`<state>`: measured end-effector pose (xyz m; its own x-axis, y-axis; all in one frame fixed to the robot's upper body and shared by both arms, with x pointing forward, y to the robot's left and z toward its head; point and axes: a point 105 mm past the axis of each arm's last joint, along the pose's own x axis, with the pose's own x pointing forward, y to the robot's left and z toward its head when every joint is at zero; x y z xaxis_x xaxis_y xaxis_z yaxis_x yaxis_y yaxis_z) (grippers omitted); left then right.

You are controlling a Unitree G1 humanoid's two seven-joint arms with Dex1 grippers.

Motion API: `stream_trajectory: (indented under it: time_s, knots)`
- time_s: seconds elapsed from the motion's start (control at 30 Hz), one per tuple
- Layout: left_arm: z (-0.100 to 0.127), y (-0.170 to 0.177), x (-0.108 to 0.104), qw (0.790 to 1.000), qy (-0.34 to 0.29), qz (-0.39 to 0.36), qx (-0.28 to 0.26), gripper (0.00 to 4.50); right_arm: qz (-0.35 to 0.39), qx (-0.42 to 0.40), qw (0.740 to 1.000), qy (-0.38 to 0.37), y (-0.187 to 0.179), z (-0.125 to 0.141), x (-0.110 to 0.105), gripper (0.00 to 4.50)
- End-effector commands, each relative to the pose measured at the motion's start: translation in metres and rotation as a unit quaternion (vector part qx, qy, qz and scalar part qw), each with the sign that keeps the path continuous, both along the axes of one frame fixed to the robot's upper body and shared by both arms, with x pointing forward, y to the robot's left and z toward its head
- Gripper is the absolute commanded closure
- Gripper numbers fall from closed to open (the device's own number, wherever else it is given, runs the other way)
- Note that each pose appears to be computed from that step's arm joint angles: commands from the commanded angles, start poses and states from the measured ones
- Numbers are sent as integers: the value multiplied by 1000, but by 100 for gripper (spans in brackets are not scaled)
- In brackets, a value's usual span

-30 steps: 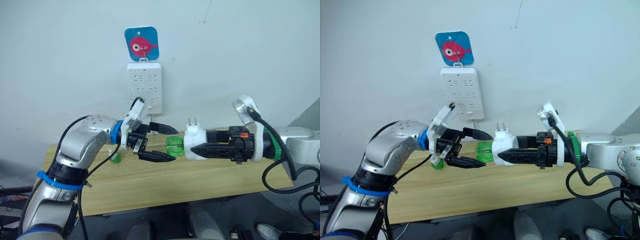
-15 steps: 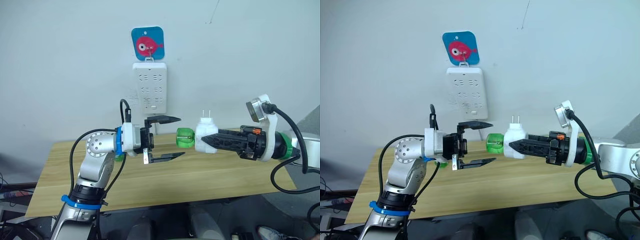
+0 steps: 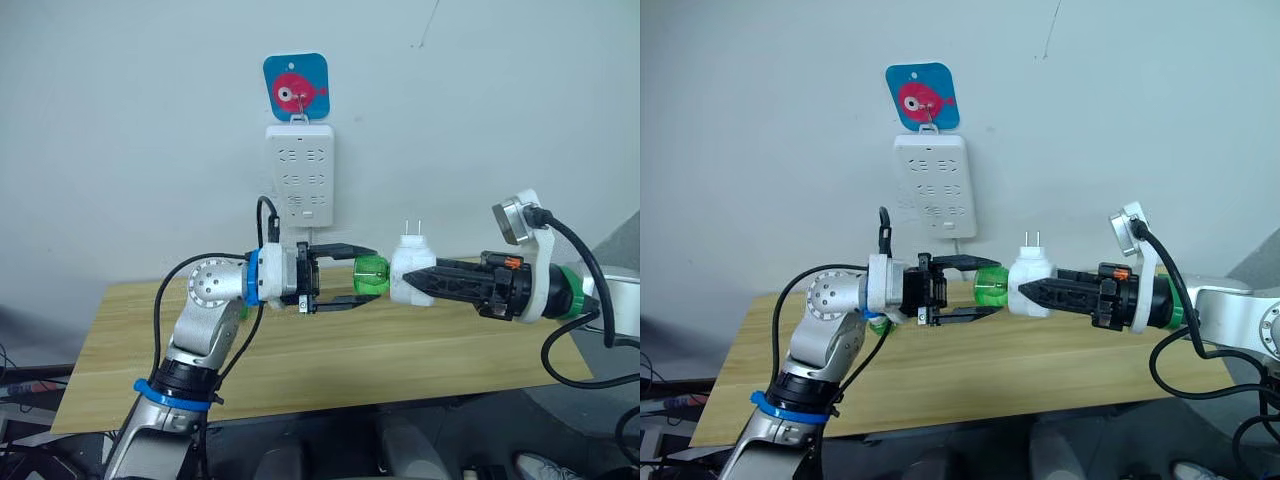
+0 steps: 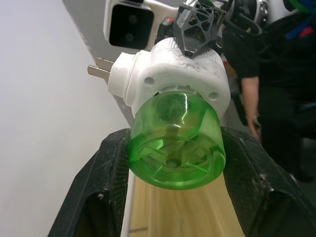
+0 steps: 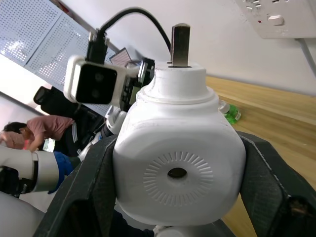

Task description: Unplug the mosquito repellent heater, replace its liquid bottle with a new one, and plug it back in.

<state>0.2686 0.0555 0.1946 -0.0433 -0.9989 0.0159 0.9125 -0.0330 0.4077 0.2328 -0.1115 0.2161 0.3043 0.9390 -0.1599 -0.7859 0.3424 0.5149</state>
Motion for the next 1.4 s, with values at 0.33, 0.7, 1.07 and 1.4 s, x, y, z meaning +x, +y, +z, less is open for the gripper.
stream_trajectory:
  time_s: [0.33,0.7,1.07,1.4]
  knots:
    - [44,1,5,911,390,-75,108,215,78,-35,992,-90,12,10,-20,154]
    - [37,15,10,993,115,-4,16,0,14,19,999,-34,-2,15,-9,154]
    - [11,30,-6,995,-97,11,-14,0,-15,33,999,-15,-11,17,1,154]
    - [7,0,-7,981,-179,11,-70,0,1,35,999,-21,-1,17,-3,154]
